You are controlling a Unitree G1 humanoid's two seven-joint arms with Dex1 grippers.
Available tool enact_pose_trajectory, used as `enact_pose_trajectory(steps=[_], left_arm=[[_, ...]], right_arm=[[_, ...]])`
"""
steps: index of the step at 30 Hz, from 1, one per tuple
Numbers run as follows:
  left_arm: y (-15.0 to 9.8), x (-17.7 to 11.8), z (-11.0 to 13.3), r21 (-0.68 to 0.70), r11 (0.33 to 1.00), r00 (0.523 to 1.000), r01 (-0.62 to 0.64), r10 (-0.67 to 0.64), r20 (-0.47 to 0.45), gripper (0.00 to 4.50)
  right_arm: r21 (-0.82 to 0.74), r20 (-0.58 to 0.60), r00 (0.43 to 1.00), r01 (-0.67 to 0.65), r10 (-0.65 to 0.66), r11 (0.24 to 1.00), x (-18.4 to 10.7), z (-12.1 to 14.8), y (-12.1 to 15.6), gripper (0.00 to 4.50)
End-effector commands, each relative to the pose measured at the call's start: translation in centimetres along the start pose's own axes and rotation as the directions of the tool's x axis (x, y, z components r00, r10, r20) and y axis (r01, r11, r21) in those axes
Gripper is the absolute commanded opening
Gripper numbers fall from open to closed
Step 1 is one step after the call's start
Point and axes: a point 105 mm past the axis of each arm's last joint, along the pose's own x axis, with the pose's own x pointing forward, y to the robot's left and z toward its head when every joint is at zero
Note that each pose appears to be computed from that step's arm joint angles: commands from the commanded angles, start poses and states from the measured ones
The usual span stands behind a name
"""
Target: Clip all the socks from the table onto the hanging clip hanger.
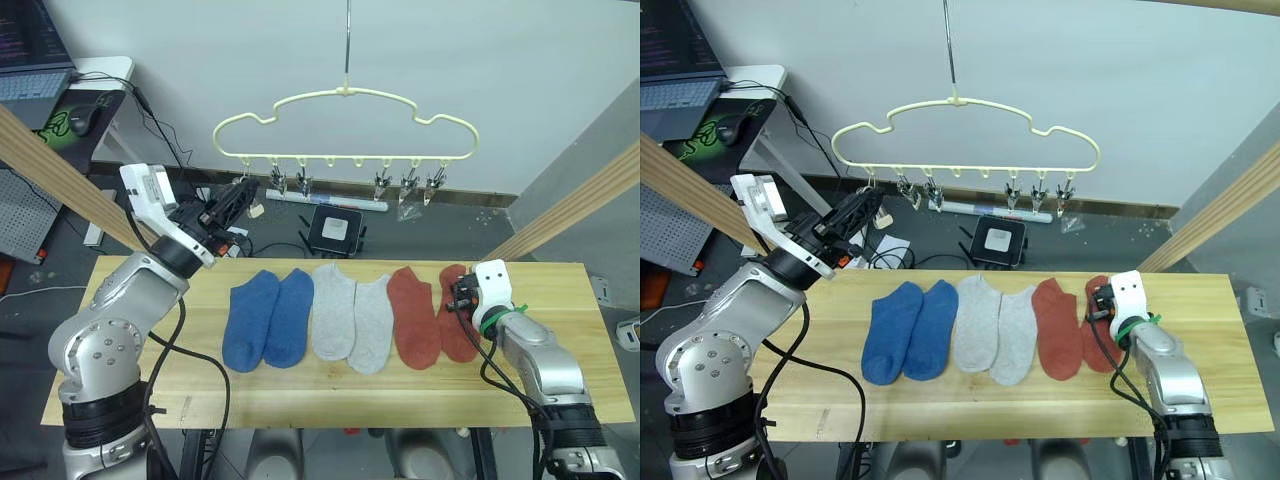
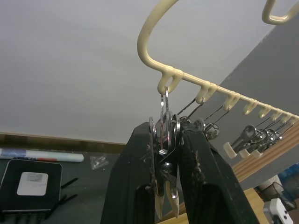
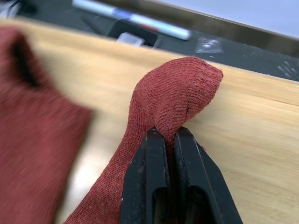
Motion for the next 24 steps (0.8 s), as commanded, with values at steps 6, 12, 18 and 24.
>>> enact_pose_trajectory(steps=[6,12,18,24], left_arm=[[-0.8,0.0,1.3,-0.068,0.994,0.996,0.087,-0.086,0.009,0.37],[-0.6,0.1,1.7,-0.107,0.988,0.994,0.108,-0.109,-0.008,0.37],[-0.8,0.1,1.7,-0.125,0.984,0.991,0.131,-0.135,-0.023,0.37],[-1.2,0.0,1.3,-0.083,0.985,0.987,0.15,-0.154,-0.043,0.37]], right_arm=[[-0.486,0.203,0.818,-0.393,0.538,0.781,-3.2,11.1,10.0,0.0],[-0.618,0.201,0.708,-0.445,0.677,0.648,-3.2,14.5,14.3,0.0],[-0.697,0.198,0.663,-0.422,0.722,0.579,-2.3,16.4,17.4,0.0],[-0.771,0.187,0.676,-0.349,0.712,0.533,-0.9,17.3,18.5,0.0]])
